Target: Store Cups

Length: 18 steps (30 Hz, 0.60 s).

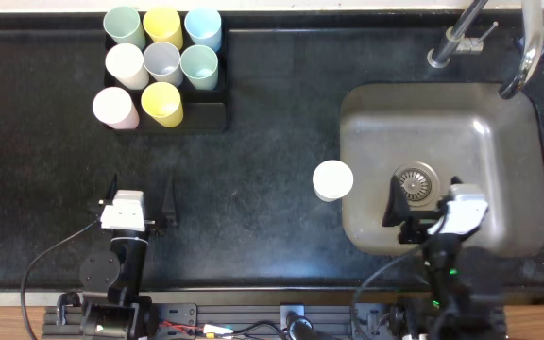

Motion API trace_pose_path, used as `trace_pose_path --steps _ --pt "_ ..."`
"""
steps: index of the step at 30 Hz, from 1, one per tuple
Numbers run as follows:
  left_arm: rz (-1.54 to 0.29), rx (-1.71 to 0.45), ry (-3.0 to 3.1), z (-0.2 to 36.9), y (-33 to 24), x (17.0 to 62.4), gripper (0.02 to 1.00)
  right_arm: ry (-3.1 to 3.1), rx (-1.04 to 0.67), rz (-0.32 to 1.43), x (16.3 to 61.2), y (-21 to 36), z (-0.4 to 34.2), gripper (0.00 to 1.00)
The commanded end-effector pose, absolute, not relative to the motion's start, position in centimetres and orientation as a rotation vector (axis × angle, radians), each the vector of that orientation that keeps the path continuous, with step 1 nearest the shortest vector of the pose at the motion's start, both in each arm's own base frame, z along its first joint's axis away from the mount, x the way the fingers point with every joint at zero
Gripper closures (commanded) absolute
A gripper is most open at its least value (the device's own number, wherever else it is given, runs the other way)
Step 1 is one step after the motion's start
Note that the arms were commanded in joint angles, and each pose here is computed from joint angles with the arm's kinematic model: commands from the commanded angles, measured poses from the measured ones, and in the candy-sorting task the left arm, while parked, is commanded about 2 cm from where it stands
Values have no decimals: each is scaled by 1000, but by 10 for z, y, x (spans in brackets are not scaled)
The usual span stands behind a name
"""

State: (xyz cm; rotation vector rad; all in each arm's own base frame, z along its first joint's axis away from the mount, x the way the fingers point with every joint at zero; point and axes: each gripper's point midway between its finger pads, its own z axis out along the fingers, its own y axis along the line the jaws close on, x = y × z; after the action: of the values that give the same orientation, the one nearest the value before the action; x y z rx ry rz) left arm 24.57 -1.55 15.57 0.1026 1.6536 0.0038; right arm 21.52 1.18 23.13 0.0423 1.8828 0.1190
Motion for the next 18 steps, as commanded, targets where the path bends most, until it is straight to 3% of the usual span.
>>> trace_pose_path --steps 1,5,10,18 --pt "37 111 1644 157 -12 246 18 2181 -22 171 215 30 262 3" --pt "37 111 1644 157 -12 246 18 2442 -160 184 211 51 249 3" --pt "37 111 1643 157 -12 246 20 2642 -441 18 208 65 210 3" --pt "37 111 1644 157 -12 246 20 2844 -541 -93 224 64 165 5"
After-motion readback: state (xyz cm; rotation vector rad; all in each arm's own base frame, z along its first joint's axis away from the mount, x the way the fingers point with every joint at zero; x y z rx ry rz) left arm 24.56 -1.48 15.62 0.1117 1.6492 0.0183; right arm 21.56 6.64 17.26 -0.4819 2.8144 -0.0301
